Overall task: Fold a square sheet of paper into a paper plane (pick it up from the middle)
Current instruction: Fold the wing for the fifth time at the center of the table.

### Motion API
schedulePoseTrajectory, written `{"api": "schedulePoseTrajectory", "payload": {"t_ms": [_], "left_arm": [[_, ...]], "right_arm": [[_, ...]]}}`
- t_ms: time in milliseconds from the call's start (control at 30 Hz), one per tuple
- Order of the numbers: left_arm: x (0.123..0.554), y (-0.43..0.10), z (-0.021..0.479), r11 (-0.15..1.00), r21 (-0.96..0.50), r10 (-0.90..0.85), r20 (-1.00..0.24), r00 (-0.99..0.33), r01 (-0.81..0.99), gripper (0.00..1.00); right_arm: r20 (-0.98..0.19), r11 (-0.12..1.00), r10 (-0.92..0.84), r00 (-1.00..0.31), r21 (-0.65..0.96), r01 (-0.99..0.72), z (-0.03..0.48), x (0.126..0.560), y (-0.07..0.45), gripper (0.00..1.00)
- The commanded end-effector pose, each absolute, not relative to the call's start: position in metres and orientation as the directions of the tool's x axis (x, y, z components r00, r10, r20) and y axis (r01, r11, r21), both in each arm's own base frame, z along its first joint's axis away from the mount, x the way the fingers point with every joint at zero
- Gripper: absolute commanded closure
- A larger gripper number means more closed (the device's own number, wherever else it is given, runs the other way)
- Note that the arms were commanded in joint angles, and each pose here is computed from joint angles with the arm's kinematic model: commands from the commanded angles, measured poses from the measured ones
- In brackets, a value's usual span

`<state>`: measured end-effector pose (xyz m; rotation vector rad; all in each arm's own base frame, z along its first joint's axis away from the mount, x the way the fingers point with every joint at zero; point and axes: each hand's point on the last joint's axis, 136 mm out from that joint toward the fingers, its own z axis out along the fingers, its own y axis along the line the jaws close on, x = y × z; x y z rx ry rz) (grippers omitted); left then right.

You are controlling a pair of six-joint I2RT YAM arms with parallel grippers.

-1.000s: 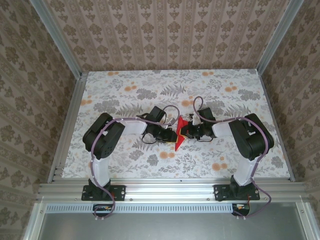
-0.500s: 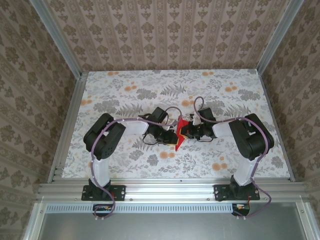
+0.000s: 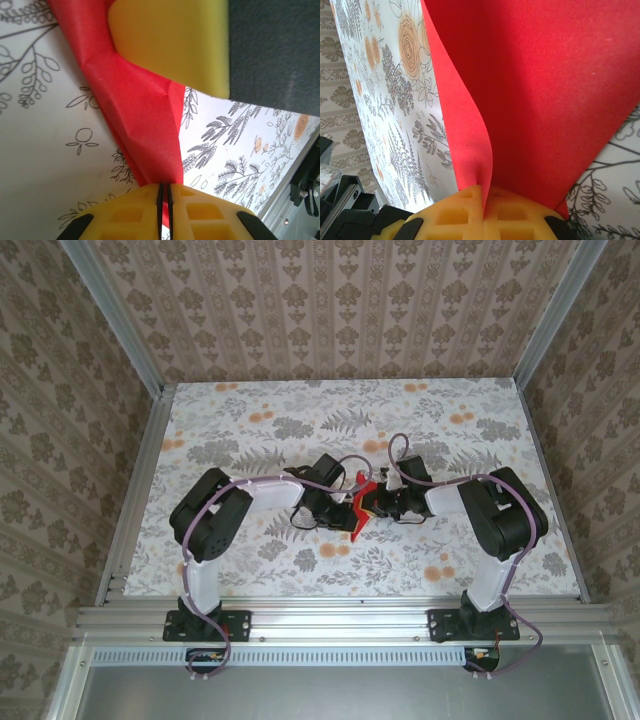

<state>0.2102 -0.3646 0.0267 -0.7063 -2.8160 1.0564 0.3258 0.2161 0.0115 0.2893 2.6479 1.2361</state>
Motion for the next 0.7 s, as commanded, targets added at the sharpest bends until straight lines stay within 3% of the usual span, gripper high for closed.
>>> {"api": "schedulePoseTrajectory", "payload": {"t_ms": [0, 233, 467, 667], "left_arm": [[0.206, -0.364, 0.028, 0.663, -0.625, 0.455, -0.101, -0.885, 0.412, 0.84], [0.208, -0.37, 0.046, 0.635, -0.666, 0.423, -0.126, -0.897, 0.392, 0.8], [0.2, -0.361, 0.036, 0.654, -0.65, 0.439, -0.093, -0.894, 0.388, 0.9], [0.196, -0.357, 0.031, 0.671, -0.624, 0.459, -0.078, -0.885, 0.402, 0.9]], "right_arm": [[-0.067, 0.775, 0.391, -0.918, 0.562, 0.289, -0.051, 0.314, 0.157, 1.0], [-0.065, 0.775, 0.39, -0.918, 0.561, 0.289, -0.052, 0.314, 0.158, 1.0], [-0.062, 0.774, 0.391, -0.918, 0.561, 0.292, -0.053, 0.315, 0.158, 1.0], [-0.058, 0.775, 0.391, -0.919, 0.559, 0.294, -0.055, 0.313, 0.157, 1.0]]}}
